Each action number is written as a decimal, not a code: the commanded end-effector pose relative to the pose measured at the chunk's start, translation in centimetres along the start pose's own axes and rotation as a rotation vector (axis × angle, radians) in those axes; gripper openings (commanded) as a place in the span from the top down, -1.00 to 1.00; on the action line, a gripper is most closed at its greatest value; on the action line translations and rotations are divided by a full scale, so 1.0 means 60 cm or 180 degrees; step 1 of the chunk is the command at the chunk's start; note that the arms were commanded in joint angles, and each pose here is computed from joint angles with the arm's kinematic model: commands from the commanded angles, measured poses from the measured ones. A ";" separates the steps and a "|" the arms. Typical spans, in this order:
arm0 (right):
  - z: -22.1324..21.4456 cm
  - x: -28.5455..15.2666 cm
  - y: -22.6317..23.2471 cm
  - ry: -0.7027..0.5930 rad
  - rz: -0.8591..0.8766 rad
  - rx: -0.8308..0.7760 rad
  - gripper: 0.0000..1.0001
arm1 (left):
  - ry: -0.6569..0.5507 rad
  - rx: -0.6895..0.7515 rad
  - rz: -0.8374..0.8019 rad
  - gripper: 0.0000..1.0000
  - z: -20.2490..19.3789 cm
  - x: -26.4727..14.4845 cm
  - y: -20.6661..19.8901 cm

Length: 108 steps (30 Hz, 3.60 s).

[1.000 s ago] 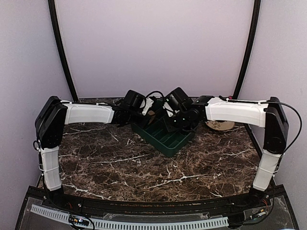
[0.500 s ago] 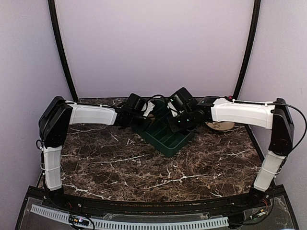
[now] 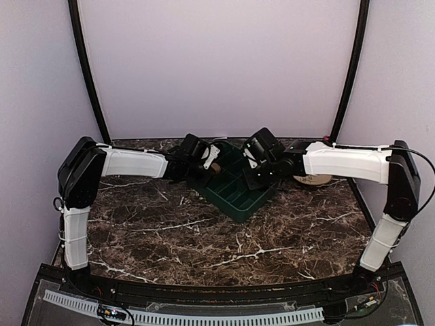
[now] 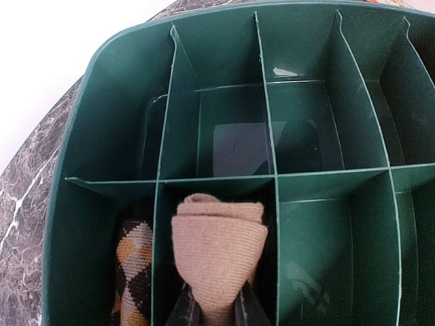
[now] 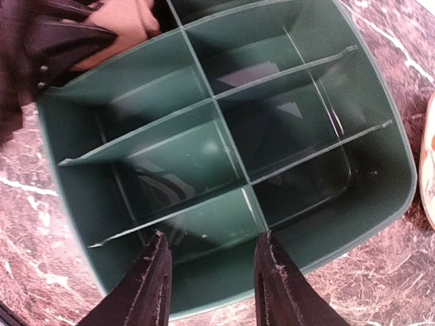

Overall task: Roll the socks
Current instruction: Place the sock in the storage box, then reset both arms

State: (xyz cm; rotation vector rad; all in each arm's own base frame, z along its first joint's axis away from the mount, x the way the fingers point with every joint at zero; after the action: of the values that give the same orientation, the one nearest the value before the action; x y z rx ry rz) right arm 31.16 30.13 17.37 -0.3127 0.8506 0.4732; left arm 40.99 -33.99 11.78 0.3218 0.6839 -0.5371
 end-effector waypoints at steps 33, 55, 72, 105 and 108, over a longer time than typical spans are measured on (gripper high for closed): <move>0.029 -0.020 -0.030 -0.0224 -0.0080 0.0113 0.20 | 0.1168 -0.0294 -0.0407 1.00 -0.064 0.037 -0.006; 0.023 -0.010 -0.034 -0.0172 -0.0065 0.0108 0.19 | 0.1721 -0.0293 -0.0389 0.94 -0.078 0.065 -0.001; 0.026 -0.017 -0.037 -0.0190 -0.0062 0.0117 0.19 | 0.1503 -0.0298 -0.0347 0.24 -0.021 0.032 0.010; 0.072 -0.093 -0.138 -0.1084 -0.0928 0.0485 0.03 | -0.1112 -0.1280 0.0571 -0.10 0.086 -0.300 0.184; 0.054 -0.128 -0.184 -0.1379 -0.1344 0.0658 -0.07 | -0.1261 -0.1358 0.0888 -0.15 0.036 -0.332 0.210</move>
State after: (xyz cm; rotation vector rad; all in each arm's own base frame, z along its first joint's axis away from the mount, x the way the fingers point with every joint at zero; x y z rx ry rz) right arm 33.98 24.35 22.91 -0.2336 0.5839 0.2557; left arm 36.74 -21.06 25.65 0.0057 0.5580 -0.3053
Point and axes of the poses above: each gripper's point midway between its finger pads, its own x axis out along the fingers, its own y axis along the line the jaws close on, z = x × y, the point moved 4 cm from there along -x, back along the fingers, and after that the axes turned 9 degrees about -x, right-handed, at the moved point
